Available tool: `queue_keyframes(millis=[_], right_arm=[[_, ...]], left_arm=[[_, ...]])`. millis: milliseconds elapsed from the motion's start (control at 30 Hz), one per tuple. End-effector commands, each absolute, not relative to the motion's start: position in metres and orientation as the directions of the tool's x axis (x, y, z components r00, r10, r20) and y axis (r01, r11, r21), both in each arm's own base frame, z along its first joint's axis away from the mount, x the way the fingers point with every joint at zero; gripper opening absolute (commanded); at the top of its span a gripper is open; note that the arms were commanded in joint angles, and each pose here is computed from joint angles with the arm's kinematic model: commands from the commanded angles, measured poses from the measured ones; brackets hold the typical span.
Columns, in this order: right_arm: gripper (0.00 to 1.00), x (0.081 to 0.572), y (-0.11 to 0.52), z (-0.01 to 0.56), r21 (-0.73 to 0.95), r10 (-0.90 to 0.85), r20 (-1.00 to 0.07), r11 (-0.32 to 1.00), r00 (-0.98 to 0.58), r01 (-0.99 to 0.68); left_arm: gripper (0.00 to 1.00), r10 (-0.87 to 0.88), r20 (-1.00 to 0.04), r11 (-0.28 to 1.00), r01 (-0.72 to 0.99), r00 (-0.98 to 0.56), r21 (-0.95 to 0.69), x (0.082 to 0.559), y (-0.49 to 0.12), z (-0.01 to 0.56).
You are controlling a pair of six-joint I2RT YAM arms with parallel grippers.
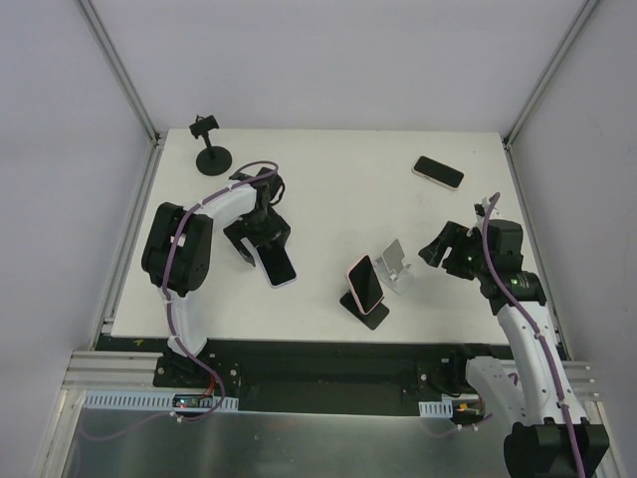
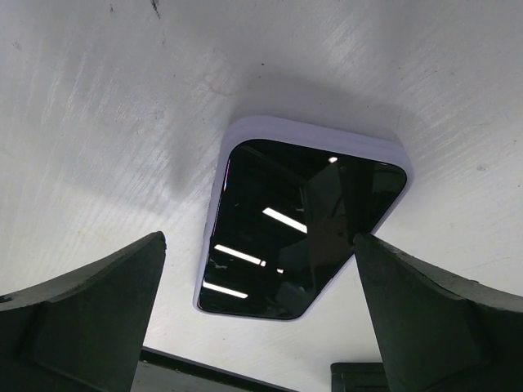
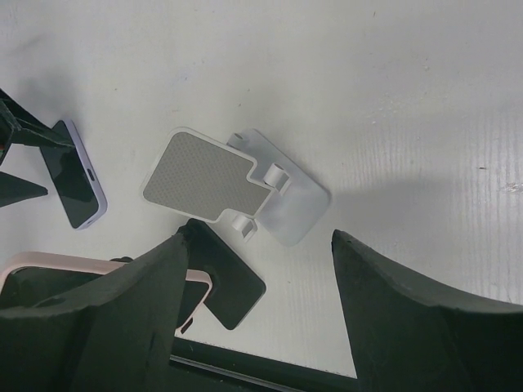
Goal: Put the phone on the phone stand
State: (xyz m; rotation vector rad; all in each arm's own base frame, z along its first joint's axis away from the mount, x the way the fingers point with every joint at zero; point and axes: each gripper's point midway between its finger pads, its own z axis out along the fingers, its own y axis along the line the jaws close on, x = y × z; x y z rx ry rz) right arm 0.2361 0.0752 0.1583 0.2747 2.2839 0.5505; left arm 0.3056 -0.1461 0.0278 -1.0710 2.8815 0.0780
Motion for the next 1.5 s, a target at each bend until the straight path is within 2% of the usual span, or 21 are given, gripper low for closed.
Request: queue_keyframes(millis=[0, 267, 633, 867, 933, 1167, 1300, 1333, 1367, 1433, 1467], right_arm=[[0.73, 0.232, 0.078, 0.161, 0.468, 0.339, -0.638, 0.884, -0.692, 0.001], [0.74, 0.230, 0.080, 0.158, 0.472, 0.336, -0.630, 0.882, -0.700, -0.001], [0.75, 0.226, 0.080, 0.156, 0.472, 0.330, -0.633, 0.882, -0.700, -0.011], [0.75, 0.226, 0.080, 0.153, 0.470, 0.330, -0.630, 0.882, -0.703, -0.007], [0.75, 0.225, 0.080, 0.153, 0.471, 0.331, -0.629, 0.882, -0.703, -0.006], [0.75, 0.225, 0.081, 0.159, 0.477, 0.334, -0.638, 0.879, -0.694, -0.015], [0.76, 0.223, 0.080, 0.164, 0.472, 0.330, -0.645, 0.881, -0.689, -0.019], [0.77, 0.222, 0.080, 0.167, 0.470, 0.328, -0.649, 0.882, -0.686, -0.023], [0.79, 0.221, 0.081, 0.169, 0.475, 0.325, -0.649, 0.879, -0.688, -0.033], [0.96, 0.220, 0.084, 0.173, 0.484, 0.322, -0.644, 0.874, -0.694, -0.043], [0.96, 0.219, 0.089, 0.180, 0.498, 0.314, -0.645, 0.864, -0.697, -0.071]], left_arm=[[0.99, -0.652, -0.082, 0.750, -0.657, -0.754, 0.079, 0.298, -0.143, 0.018], [0.99, -0.577, -0.224, 0.802, -0.597, -0.786, 0.030, 0.311, -0.146, 0.048], [0.99, -0.510, -0.135, 0.859, -0.509, -0.849, -0.043, 0.309, -0.169, 0.034], [0.99, -0.498, -0.186, 0.865, -0.471, -0.847, -0.174, 0.311, -0.177, 0.041], [0.99, -0.512, -0.181, 0.858, -0.489, -0.840, -0.157, 0.308, -0.174, 0.037], [0.99, -0.546, -0.063, 0.838, -0.543, -0.836, -0.050, 0.295, -0.175, 0.011], [0.99, -0.552, -0.071, 0.833, -0.553, -0.831, -0.012, 0.295, -0.170, 0.005], [0.97, -0.556, -0.080, 0.830, -0.557, -0.827, -0.012, 0.296, -0.169, 0.006], [0.82, -0.560, -0.084, 0.828, -0.561, -0.824, -0.010, 0.296, -0.168, 0.006], [0.62, -0.558, -0.103, 0.828, -0.560, -0.823, -0.013, 0.298, -0.165, 0.010], [0.53, -0.556, -0.111, 0.830, -0.558, -0.824, -0.020, 0.299, -0.164, 0.012]])
